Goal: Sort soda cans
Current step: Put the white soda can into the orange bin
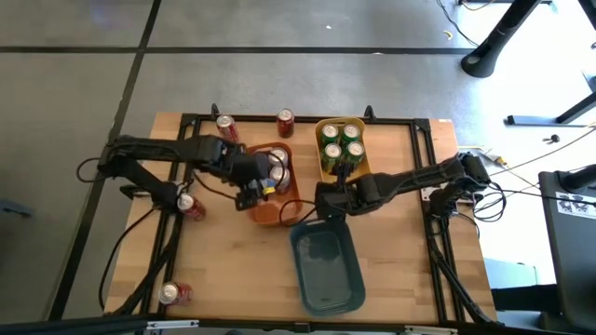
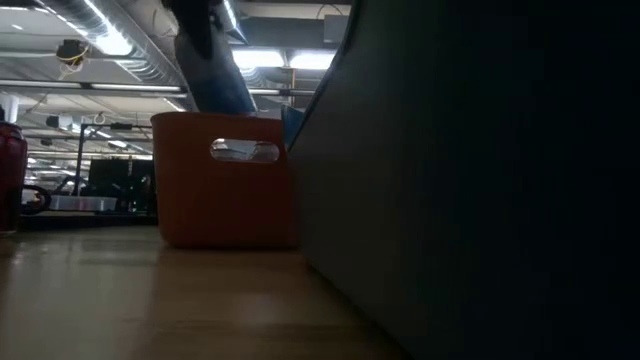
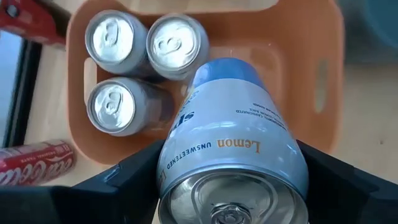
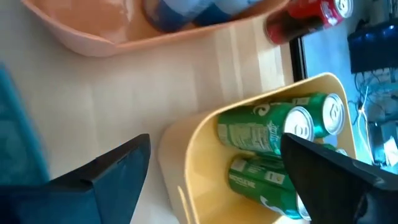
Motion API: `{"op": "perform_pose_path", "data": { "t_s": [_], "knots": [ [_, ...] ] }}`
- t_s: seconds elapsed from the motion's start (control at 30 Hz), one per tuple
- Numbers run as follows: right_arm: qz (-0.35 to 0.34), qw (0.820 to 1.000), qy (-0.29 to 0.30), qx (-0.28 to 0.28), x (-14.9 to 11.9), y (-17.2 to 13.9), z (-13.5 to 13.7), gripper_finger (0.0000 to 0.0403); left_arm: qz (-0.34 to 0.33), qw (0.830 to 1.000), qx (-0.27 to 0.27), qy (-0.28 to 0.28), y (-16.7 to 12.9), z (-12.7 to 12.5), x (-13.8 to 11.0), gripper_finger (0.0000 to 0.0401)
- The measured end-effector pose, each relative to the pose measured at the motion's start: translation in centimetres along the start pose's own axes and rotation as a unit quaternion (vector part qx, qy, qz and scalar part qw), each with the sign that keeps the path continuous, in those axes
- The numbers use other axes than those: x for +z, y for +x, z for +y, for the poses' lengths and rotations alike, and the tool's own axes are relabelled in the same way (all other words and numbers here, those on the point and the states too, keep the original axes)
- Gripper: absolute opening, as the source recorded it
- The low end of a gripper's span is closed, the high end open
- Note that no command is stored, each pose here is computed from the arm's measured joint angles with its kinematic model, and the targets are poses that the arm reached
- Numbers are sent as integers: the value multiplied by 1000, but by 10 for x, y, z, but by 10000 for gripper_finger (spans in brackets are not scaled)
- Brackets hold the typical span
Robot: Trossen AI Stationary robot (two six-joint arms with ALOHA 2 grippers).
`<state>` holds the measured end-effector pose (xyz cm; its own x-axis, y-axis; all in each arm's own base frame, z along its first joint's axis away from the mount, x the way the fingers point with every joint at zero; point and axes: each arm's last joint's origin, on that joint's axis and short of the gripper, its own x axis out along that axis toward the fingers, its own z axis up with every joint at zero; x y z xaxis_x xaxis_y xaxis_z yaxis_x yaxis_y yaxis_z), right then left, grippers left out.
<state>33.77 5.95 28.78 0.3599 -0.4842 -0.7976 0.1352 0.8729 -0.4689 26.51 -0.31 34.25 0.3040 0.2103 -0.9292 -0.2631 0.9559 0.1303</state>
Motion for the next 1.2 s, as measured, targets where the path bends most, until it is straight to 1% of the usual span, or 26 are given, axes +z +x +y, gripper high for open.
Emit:
{"op": "perform_pose_path", "data": {
  "t_s": [0.17,0.3,0.33,0.5,0.6,0.7,0.8,0.9,1.1,1.2],
  "knots": [
    [8,1000,-9,-4,0,4,-6,358,39,999,-10,-4,22,14,-2,291],
    [10,1000,-22,-6,1,6,-10,358,40,999,-27,-9,42,20,3,291],
    [10,1000,-23,-6,1,6,-10,358,49,998,-31,-8,48,22,5,291],
    [10,1000,-26,-6,1,6,-9,358,114,993,-21,-1,80,24,8,291],
    [9,1000,-26,-6,1,6,-9,358,131,991,-19,9,95,24,12,291],
    [6,1000,-24,-6,1,6,-9,358,148,989,-17,8,110,26,15,291],
    [1,1000,-21,-5,2,6,-9,358,167,986,-12,-3,120,30,16,291],
    [-3,1000,-21,-5,3,6,-9,358,163,987,-7,-7,128,32,19,292],
    [-6,1000,-25,-4,4,6,-9,358,137,990,-10,-6,130,31,24,338],
    [-6,1000,-25,-4,4,6,-9,358,141,990,-11,1,129,30,23,352]
  ]
}}
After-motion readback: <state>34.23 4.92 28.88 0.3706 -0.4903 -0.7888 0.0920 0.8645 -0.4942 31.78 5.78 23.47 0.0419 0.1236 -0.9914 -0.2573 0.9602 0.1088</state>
